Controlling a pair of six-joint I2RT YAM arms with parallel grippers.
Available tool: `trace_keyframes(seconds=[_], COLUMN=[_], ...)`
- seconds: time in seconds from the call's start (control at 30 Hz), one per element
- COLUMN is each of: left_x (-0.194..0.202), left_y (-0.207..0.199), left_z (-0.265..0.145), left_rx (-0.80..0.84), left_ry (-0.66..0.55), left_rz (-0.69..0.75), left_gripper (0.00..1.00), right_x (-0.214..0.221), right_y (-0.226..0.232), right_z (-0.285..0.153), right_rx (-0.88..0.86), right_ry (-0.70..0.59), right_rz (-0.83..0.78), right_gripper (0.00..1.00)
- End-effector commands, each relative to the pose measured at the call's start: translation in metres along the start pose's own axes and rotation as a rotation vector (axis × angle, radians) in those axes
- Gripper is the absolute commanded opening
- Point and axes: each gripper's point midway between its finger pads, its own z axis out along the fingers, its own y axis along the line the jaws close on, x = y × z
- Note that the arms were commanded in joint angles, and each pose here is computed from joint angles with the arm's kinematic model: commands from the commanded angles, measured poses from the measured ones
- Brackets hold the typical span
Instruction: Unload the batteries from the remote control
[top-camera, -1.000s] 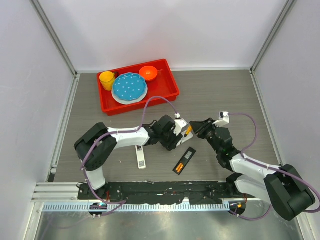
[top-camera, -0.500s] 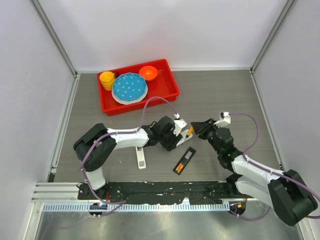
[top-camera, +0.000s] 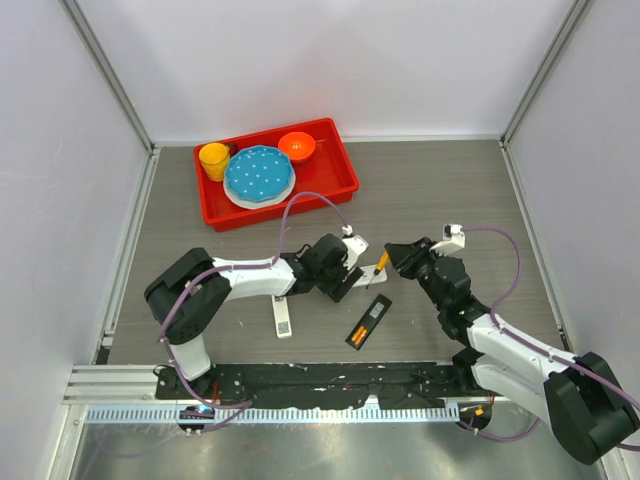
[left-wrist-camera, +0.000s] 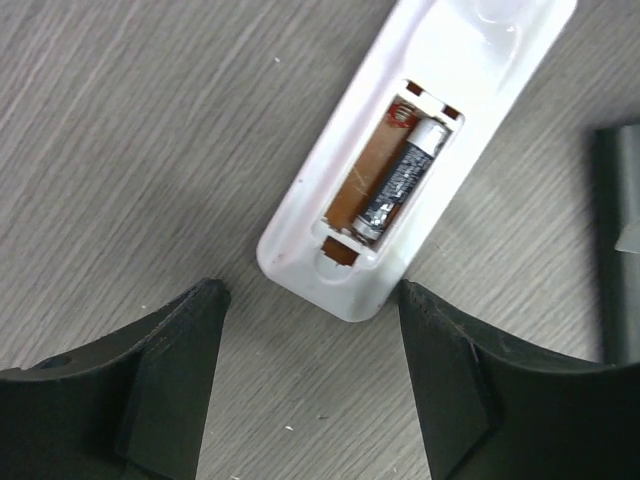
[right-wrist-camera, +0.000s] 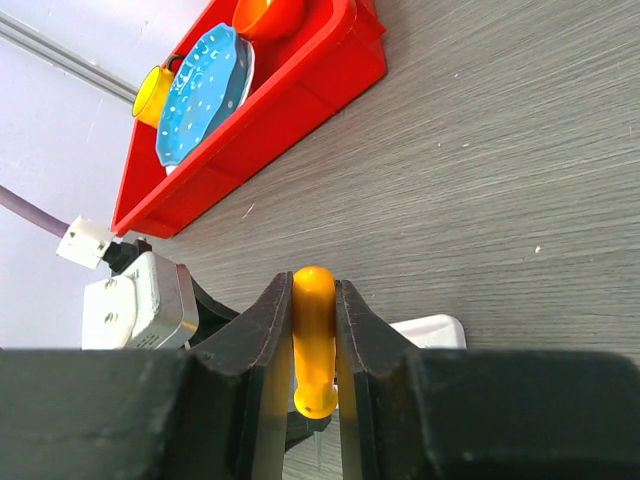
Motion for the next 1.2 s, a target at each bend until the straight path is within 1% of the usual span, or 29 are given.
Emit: trace_keyframes(seconds=[0.0,0.17,0.27,0.33,0.37,0.4,0.43,0.5,0.53,0.6,0.63,0.73,0.83,0.87,0.93,1.0,1.07,1.17], left_x=[0.001,0.001,0.000,0.000,-0.002,-0.002,-0.004,-0.006,-0.002,-0.006,-0.002,-0.007,-0.007,-0.008,-0.010,-0.014,-0.019,-0.019], left_y=[0.020,0.023,0.025,0.028,0.028,0.030,0.030,0.032,0.034,0.036,0.037,0.038,0.038,0.038,0.039,0.036,0.029,0.026], left_z=[-0.007,-0.006,-0.006,-0.006,-0.006,-0.005,-0.005,-0.004,-0.001,0.001,0.003,0.004,0.006,0.006,0.007,0.009,0.012,0.016], left_rx=[-0.101,-0.118,-0.130,-0.146,-0.148,-0.155,-0.158,-0.170,-0.178,-0.190,-0.199,-0.205,-0.207,-0.208,-0.208,-0.191,-0.155,-0.148], left_ry=[-0.007,-0.008,-0.013,-0.012,-0.015,-0.017,-0.020,-0.025,-0.006,-0.002,0.015,0.017,0.019,0.019,0.017,0.011,0.005,0.026], left_rz=[-0.014,-0.022,-0.022,-0.023,-0.022,-0.024,-0.024,-0.026,-0.026,-0.032,-0.031,-0.041,-0.053,-0.054,-0.067,-0.075,-0.087,-0.095], left_gripper=[0.75,0.75,0.73,0.69,0.67,0.63,0.61,0.54,0.53,0.46,0.45,0.40,0.34,0.29,0.26,0.22,0.15,0.11], right_x=[-0.021,-0.021,-0.021,-0.021,-0.021,-0.020,-0.020,-0.020,-0.020,-0.019,-0.018,-0.018,-0.018,-0.018,-0.017,-0.016,-0.015,-0.014], right_y=[0.016,0.016,0.015,0.015,0.015,0.016,0.016,0.016,0.016,0.015,0.015,0.015,0.014,0.015,0.014,0.013,0.013,0.014], right_z=[0.001,0.002,0.003,0.003,0.003,0.004,0.004,0.005,0.005,0.005,0.005,0.006,0.007,0.007,0.008,0.009,0.010,0.012], right_rx=[-0.032,-0.031,-0.029,-0.029,-0.029,-0.031,-0.030,-0.031,-0.032,-0.028,-0.030,-0.029,-0.026,-0.026,-0.024,-0.021,-0.021,-0.022], right_ry=[-0.065,-0.064,-0.064,-0.064,-0.064,-0.062,-0.061,-0.060,-0.061,-0.059,-0.054,-0.053,-0.054,-0.054,-0.051,-0.048,-0.046,-0.040], right_rz=[-0.015,-0.018,-0.017,-0.017,-0.017,-0.019,-0.019,-0.017,-0.015,-0.017,-0.018,-0.018,-0.017,-0.015,-0.019,-0.016,-0.017,-0.019], right_gripper=[0.01,0.01,0.01,0.01,0.01,0.01,0.01,0.01,0.01,0.01,0.01,0.01,0.01,0.01,0.01,0.01,0.01,0.01])
